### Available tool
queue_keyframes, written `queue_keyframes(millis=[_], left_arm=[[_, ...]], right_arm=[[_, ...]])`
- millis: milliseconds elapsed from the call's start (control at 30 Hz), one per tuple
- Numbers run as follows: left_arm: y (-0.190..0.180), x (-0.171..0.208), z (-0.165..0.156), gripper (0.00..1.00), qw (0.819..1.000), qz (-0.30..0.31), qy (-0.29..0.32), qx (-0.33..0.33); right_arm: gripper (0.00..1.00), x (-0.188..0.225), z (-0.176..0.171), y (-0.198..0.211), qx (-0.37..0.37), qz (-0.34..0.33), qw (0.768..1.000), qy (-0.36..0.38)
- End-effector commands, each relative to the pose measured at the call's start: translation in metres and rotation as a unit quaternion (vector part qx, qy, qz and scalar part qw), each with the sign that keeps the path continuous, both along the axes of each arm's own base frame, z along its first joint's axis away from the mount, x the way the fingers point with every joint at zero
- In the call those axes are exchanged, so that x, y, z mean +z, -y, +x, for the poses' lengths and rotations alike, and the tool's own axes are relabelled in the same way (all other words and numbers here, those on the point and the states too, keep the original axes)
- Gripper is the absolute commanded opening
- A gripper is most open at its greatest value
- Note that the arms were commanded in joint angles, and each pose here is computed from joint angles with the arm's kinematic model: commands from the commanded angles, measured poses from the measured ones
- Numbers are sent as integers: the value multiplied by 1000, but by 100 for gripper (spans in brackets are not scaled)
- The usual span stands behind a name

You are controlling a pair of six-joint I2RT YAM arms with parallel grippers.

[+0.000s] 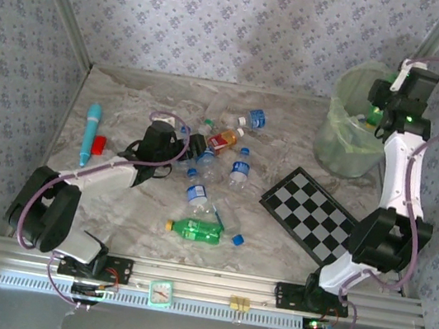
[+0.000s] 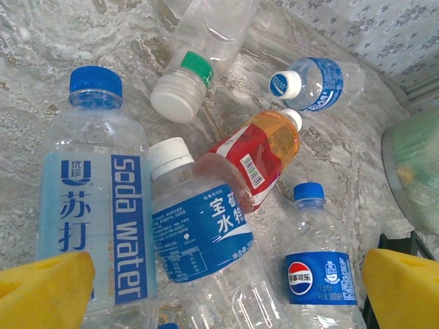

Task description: Put the plastic bottles in the bin

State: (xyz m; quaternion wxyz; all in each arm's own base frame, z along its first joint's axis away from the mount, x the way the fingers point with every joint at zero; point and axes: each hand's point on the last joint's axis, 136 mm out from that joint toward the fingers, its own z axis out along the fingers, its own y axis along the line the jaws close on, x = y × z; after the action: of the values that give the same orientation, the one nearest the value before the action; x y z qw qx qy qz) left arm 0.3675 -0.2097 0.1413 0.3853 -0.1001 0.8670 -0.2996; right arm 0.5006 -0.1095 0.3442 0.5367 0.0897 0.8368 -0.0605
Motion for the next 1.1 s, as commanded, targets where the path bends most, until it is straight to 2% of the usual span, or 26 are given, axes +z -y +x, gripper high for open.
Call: queue_keyframes(millis=[0,133,367,500,633,767,933,1067], left_arm=[[3,11,7,100,1000,-5,6,6],[1,10,5,100,1000,-2,3,6],[1,5,4,100,1000,6,-4,4],[1,3,4,100,1000,5,-7,6],[-2,1,3,100,1000,8,-11,15],[-5,1,3,100,1000,10,-12,22],[-9,3,3,100,999,13,-6,30],[-10,4,5,100,999,16,-3,33]], right_arm=[[45,-35,8,-12,22,37,998,-56],[45,-70,15,-18,30,55,993,-100],[46,-104,19,-26,40,69,986,-148],[52,-106,22,-25,37,67,985,-153],[68,-92,19,-24,29,57,987,-145],[79,-60,13,-21,16,34,992,-120],[85,1,-6,-25,5,5,998,-55],[87,43,-25,-52,31,-10,999,2]])
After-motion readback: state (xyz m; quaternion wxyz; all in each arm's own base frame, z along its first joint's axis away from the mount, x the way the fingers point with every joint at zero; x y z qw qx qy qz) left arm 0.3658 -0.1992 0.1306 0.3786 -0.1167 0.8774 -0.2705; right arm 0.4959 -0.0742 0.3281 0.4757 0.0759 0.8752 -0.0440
